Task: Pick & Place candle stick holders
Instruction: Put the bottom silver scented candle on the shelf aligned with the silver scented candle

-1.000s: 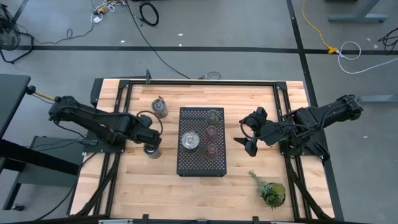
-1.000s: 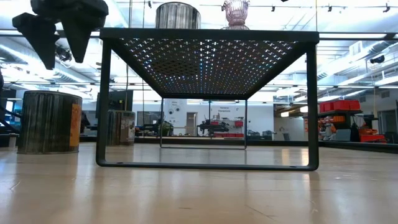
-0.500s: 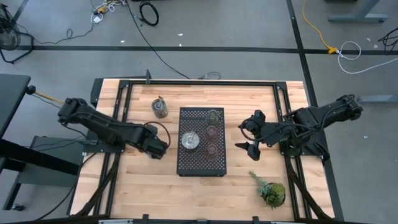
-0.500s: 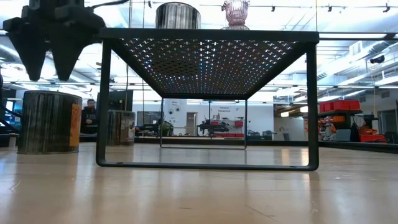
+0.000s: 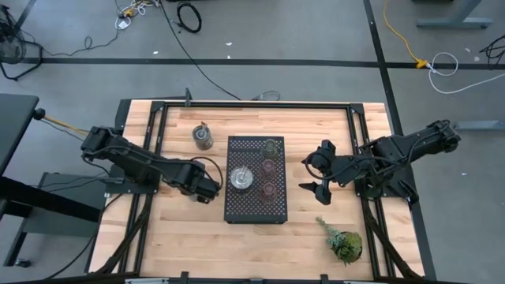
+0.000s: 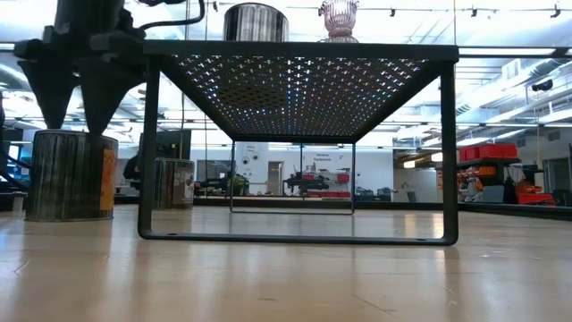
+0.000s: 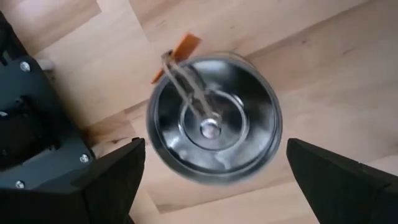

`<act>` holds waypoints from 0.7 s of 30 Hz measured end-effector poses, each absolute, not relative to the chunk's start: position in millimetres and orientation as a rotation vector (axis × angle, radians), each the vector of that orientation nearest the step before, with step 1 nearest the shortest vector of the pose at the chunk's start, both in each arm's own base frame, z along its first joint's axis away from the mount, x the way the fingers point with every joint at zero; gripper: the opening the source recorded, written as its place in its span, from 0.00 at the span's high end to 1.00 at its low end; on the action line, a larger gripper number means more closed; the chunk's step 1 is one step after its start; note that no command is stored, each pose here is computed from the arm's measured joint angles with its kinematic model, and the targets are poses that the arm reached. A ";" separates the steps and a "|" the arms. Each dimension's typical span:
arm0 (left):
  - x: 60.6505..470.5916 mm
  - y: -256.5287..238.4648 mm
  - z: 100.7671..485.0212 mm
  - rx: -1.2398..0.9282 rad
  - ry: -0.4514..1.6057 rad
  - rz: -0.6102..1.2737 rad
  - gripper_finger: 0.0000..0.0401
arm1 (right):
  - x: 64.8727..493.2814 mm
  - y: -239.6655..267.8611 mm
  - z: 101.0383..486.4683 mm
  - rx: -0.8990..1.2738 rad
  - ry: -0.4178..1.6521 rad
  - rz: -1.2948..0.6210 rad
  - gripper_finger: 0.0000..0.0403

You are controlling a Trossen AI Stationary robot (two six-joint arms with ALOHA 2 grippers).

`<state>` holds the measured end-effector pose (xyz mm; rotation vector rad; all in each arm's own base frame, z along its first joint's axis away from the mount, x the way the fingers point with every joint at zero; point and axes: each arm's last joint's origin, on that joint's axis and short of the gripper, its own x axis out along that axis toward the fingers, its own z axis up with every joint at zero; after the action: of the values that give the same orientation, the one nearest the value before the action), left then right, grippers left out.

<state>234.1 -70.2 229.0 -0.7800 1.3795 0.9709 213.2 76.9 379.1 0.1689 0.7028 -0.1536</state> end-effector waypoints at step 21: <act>245.1 -44.2 219.4 -0.757 1.503 0.916 0.02 | 213.6 78.8 380.1 0.172 0.691 -0.143 0.09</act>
<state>245.1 -44.2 219.4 -0.7569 1.5026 0.9155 213.6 78.8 380.1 0.1723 0.6914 -0.1432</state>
